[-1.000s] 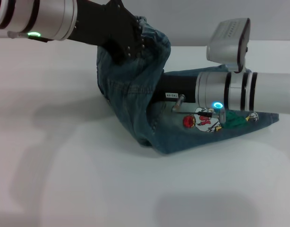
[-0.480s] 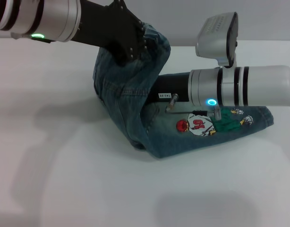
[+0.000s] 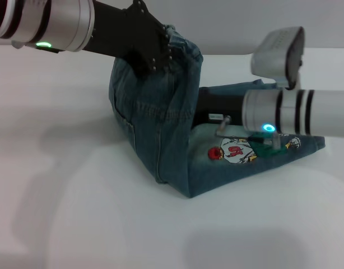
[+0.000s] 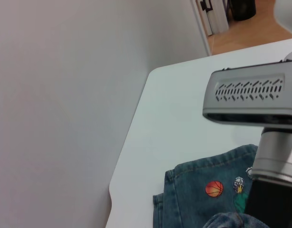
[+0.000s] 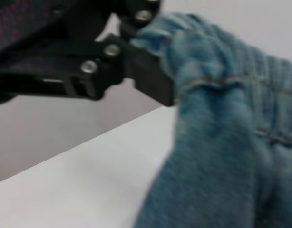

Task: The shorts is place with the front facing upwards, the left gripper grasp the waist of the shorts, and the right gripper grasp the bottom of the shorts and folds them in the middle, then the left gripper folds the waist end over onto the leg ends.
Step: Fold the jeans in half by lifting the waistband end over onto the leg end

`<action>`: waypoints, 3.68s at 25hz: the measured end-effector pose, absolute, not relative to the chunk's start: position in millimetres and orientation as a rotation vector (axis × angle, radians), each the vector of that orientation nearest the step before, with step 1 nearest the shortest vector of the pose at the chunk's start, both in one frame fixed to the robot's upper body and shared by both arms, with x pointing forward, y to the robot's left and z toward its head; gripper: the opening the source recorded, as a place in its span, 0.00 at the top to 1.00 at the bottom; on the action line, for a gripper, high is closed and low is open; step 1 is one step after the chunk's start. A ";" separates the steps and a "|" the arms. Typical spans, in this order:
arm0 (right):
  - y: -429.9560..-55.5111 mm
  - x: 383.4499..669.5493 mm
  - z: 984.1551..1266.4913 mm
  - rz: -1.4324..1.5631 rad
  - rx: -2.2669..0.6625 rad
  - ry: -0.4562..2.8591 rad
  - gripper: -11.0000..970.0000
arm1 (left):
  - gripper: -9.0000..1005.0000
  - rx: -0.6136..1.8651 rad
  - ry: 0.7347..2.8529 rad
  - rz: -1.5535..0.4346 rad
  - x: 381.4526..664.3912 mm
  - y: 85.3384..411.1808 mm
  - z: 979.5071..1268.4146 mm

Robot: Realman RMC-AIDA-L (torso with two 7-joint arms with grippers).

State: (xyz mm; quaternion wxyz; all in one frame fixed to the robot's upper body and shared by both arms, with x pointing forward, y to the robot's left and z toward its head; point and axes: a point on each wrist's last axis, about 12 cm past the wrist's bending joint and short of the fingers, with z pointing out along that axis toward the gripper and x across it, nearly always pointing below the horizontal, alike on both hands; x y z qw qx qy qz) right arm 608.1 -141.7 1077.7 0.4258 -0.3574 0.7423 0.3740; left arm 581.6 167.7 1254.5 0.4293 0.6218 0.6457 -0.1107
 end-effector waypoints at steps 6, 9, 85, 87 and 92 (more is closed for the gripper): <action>-158.8 602.5 1070.6 0.903 -0.842 1.861 0.99 | 0.93 1.553 1.613 -0.277 582.2 167.6 1254.0; -168.4 600.0 1065.3 0.863 -0.822 1.871 0.99 | 0.93 1.552 1.613 -0.278 582.7 167.1 1253.2; -191.1 552.1 1062.4 0.929 -1.168 1.936 0.99 | 0.92 1.566 1.497 -0.297 582.3 118.2 1236.1; -184.7 556.2 1064.2 0.922 -1.177 1.928 0.99 | 0.92 1.567 1.496 -0.300 581.2 118.1 1235.6; -172.4 566.5 1067.8 0.897 -1.205 1.916 0.99 | 0.92 1.568 1.498 -0.302 581.1 118.4 1234.6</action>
